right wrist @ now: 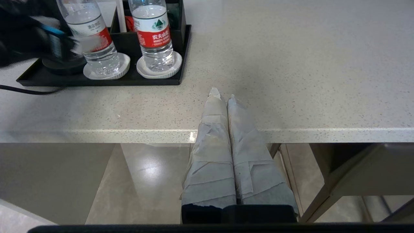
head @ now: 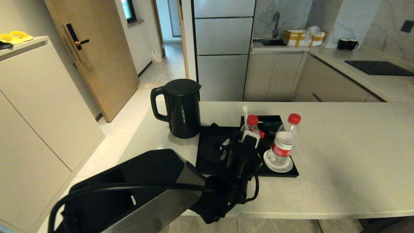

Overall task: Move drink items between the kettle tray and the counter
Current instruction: Return the bottled water to its original position, then return the kettle to its original position

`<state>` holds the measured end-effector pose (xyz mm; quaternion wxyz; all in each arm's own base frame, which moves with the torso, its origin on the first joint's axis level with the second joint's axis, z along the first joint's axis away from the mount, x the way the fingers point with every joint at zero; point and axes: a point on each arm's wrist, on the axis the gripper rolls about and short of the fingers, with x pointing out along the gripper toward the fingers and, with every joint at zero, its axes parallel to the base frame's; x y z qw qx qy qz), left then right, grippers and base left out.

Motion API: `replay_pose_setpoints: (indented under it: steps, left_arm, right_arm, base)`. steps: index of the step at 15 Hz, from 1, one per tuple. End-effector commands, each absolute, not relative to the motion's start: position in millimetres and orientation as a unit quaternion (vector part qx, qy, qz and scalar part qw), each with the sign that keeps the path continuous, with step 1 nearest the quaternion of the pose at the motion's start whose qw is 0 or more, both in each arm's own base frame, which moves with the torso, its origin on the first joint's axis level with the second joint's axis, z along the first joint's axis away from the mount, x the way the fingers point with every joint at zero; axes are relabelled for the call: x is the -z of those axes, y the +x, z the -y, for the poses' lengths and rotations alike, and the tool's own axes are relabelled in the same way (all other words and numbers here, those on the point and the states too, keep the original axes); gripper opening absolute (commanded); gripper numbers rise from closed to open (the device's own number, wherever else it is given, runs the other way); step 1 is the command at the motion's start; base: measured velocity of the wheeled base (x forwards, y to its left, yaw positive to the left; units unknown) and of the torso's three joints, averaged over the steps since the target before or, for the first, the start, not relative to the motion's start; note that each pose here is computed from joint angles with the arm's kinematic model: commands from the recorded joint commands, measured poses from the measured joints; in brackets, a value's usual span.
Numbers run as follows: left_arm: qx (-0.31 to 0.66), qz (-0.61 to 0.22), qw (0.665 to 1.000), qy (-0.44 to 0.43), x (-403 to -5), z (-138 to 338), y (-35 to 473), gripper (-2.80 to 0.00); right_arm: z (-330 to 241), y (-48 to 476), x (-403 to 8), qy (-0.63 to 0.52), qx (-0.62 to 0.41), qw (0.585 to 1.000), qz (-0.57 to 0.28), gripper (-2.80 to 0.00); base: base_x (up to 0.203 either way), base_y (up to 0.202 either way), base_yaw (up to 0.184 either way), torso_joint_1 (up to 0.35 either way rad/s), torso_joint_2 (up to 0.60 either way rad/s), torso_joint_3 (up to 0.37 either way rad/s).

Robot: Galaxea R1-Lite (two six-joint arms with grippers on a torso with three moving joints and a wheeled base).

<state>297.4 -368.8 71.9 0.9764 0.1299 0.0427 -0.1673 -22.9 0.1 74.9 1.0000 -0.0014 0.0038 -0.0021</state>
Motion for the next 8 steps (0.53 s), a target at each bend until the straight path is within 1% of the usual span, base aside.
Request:
replay_pose_setpoints:
  steps: [1,4,7,8]
  left_arm:
    - [0.171,-0.021,0.979,0.111,-112.1,357.5,273.1,0.00]
    - [0.180,-0.009,0.978,0.102,-139.6,347.9,237.4,0.00]
    - [0.173,0.021,0.982,0.069,-192.7,319.7,197.3,0.00]
    - [0.165,0.024,0.984,0.064,-202.9,308.0,187.9,-2.80]
  right_arm:
    - [-0.1,-23.0,-74.9,-0.002,0.002,1.000,-0.003,-2.80]
    - [-0.1,-22.9,-74.5,-0.002,0.002,1.000,-0.004,-2.80]
    - [-0.1,-22.9,-74.5,-0.002,0.002,1.000,-0.004,-2.80]
    - [-0.1,-23.0,-74.9,-0.002,0.002,1.000,-0.003,-2.80]
  base:
    - [0.000,0.000,0.000,0.000,0.00,0.000]
    - [0.000,0.000,0.000,0.000,0.00,0.000]
    - [0.000,0.000,0.000,0.000,0.00,0.000]
    - [0.000,0.000,0.000,0.000,0.00,0.000]
